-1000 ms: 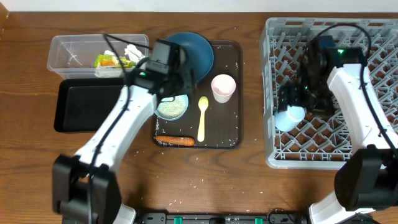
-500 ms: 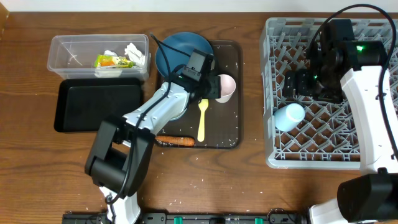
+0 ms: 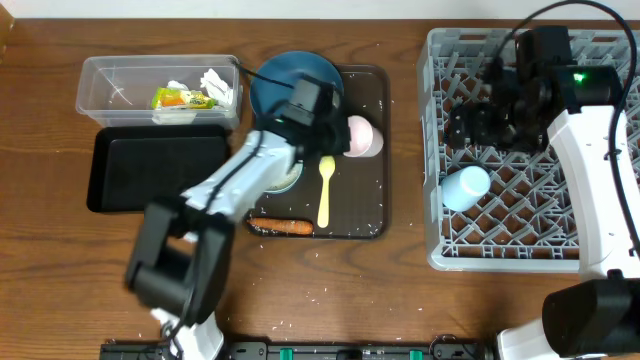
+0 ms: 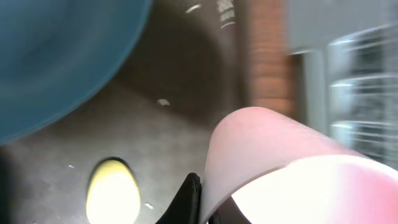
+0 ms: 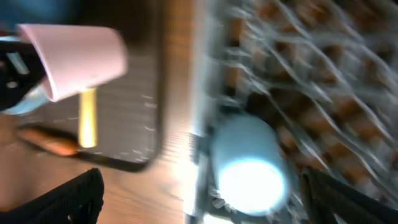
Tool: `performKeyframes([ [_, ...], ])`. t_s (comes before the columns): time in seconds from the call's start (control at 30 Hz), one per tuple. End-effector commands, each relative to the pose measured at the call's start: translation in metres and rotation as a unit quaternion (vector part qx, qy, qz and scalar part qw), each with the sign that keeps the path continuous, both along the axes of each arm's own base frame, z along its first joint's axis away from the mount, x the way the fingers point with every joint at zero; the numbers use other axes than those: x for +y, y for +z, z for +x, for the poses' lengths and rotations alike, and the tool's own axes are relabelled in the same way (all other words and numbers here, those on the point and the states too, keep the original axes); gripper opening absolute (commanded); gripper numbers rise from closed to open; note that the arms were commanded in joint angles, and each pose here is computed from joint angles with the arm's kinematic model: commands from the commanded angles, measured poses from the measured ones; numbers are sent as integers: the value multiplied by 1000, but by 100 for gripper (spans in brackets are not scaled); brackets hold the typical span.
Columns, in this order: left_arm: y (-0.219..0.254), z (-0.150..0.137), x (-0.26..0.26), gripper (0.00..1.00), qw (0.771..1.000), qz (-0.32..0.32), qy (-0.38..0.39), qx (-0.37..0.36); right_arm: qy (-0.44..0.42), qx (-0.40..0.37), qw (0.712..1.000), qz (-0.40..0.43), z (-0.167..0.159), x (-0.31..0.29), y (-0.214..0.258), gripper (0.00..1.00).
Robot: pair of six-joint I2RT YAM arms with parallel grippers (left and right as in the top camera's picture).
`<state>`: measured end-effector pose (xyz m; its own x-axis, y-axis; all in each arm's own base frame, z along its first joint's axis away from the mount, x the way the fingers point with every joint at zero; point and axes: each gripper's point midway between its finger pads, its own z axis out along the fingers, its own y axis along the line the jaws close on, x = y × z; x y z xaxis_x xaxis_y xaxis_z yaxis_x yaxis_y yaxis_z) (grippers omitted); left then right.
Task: Sort waste into correct bins and load items into the dishwasher rack
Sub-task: 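Hand pink cup from left gripper to right gripper, then place pink cup upside down in dish rack with right gripper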
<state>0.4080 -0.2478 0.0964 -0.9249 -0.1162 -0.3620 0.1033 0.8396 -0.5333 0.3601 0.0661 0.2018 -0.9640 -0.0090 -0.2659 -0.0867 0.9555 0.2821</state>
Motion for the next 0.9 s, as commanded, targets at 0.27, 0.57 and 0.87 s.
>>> performKeyframes([
  [0.27, 183, -59, 22, 6, 921, -354, -158, 31, 338, -208, 865, 308, -19, 126, 96, 99],
  [0.57, 199, -77, 20, 6, 896, -391, -203, 47, 447, -266, 778, 353, -48, 175, 120, 92],
  [0.87, 198, -78, 18, 6, 896, -391, -205, 48, 476, -273, 756, 358, -58, 198, 124, 58],
])
